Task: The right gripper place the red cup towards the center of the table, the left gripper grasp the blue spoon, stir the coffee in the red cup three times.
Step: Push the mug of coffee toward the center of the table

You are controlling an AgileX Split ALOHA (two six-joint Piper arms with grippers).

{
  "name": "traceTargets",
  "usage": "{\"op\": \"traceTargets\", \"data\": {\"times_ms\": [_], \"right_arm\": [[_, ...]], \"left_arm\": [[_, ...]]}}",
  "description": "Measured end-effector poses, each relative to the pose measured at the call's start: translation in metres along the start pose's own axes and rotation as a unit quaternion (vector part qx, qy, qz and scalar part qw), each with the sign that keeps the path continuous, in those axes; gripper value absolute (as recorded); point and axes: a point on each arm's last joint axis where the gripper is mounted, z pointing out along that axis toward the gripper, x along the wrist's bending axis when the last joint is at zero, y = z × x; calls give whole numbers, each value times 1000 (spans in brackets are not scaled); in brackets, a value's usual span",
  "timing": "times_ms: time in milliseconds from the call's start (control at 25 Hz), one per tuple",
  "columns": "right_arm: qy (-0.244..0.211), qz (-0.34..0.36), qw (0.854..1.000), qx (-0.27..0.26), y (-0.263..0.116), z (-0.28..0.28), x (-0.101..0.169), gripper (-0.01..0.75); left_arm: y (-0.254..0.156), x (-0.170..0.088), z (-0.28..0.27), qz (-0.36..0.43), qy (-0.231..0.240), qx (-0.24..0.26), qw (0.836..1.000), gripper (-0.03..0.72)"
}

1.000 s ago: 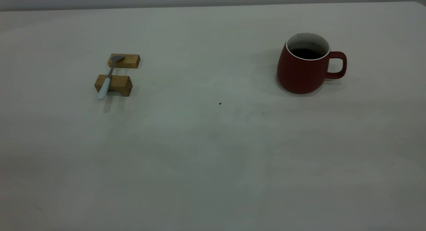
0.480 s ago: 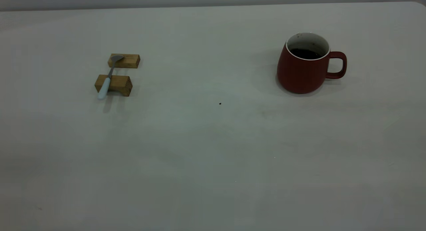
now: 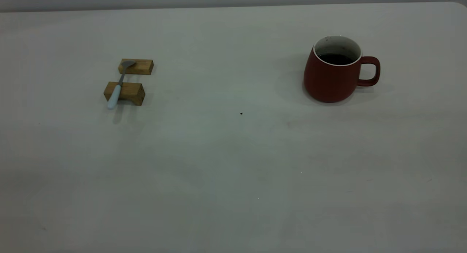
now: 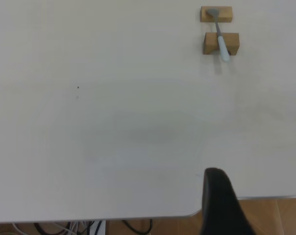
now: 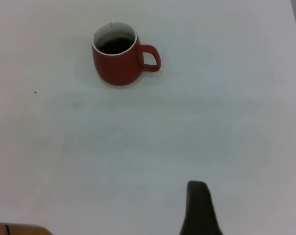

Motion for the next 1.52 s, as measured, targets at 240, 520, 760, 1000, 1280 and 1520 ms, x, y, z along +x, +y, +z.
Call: {"op": "traceTargets", "data": {"times_ms": [240,520,760,1000,1280,1520], "right_arm": [[41,20,999,-2,1,0,7,579],[61,40,996,46,22,22,11,579],[36,-11,998,54,65,88,4,579],[18,-48,996,72,82,176,-2,579],[14,-82,988,134,92,266,-6,579],[21,-103,980,169,102,340,-8,579]], "left_arm": [[0,0,0,0,0,0,1000,467],[0,0,0,0,0,0,1000,467],[0,0,0,0,0,0,1000,467],[0,0,0,0,0,0,1000,467],[0,0,0,0,0,0,1000,467],[0,0,0,0,0,0,1000,467]]}}
